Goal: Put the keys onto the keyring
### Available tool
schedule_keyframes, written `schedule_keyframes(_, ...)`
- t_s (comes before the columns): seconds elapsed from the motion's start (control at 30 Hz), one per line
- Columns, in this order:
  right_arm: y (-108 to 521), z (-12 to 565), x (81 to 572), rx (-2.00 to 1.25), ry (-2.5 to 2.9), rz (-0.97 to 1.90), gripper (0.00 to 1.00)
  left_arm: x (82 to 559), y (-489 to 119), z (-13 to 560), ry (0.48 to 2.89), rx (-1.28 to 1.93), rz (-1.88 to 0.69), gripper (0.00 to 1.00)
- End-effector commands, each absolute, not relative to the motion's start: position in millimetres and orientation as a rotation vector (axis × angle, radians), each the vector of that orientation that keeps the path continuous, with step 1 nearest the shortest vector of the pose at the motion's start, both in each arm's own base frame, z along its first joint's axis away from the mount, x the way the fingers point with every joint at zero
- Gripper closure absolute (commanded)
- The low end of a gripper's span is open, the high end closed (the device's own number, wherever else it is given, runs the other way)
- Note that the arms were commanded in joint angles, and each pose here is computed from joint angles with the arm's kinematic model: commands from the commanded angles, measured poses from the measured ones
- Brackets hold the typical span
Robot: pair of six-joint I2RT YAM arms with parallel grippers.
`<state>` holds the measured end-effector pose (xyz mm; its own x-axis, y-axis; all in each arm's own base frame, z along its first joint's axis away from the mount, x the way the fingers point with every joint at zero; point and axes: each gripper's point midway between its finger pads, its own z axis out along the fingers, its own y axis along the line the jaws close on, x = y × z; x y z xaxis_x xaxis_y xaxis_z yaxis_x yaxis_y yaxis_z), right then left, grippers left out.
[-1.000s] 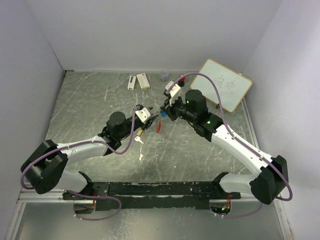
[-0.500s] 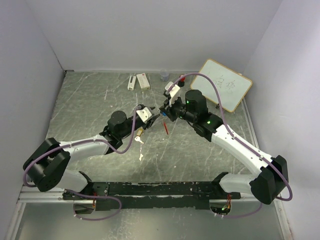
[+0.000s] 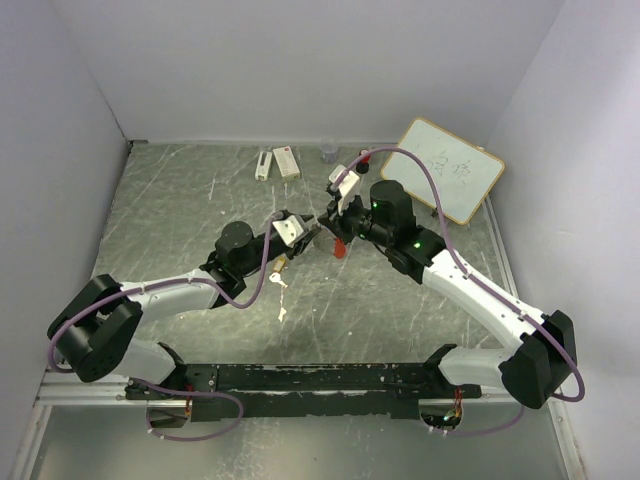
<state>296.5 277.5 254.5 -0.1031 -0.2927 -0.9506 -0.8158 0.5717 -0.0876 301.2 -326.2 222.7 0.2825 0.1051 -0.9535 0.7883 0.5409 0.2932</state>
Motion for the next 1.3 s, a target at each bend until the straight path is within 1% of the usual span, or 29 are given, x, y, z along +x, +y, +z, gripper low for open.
schedule_keyframes(0.0, 277.4, 255.5, 294.9, -0.946, 1.655, 0.586, 1.00, 300.2, -335.2, 249.0, 1.129, 0.915, -0.577, 0.55)
schedule_keyframes(0.1, 277.3, 255.6, 294.5, -0.948, 1.653, 0.586, 1.00, 301.6, -336.6, 247.9, 1.135, 0.918, -0.578, 0.58)
schedule_keyframes(0.2, 277.6, 256.0, 294.3, -0.948, 1.652, 0.588, 1.00, 301.4, -338.0, 247.2, 1.134, 0.923, -0.581, 0.65)
schedule_keyframes(0.3, 277.4, 254.8, 294.6, -0.949, 1.656, 0.586, 1.00, 302.0, -338.5, 246.9, 1.137, 0.928, -0.580, 0.75)
schedule_keyframes(0.4, 276.7, 255.8, 295.8, -0.939, 1.656, 0.580, 1.00, 302.2, -338.2, 247.3, 1.142, 0.929, -0.577, 0.91)
schedule_keyframes(0.43, 276.1, 257.3, 296.7, -0.931, 1.655, 0.577, 1.00, 301.8, -337.8, 247.2, 1.143, 0.930, -0.577, 0.93)
schedule_keyframes(0.77, 258.1, 238.2, 308.8, -0.832, 1.743, 0.515, 1.00, 298.8, -322.2, 259.1, 1.117, 0.869, -0.538, 0.93)
schedule_keyframes(1.27, 252.3, 238.8, 310.1, -0.801, 1.738, 0.550, 1.00, 287.2, -308.7, 279.2, 1.060, 0.804, -0.551, 0.93)
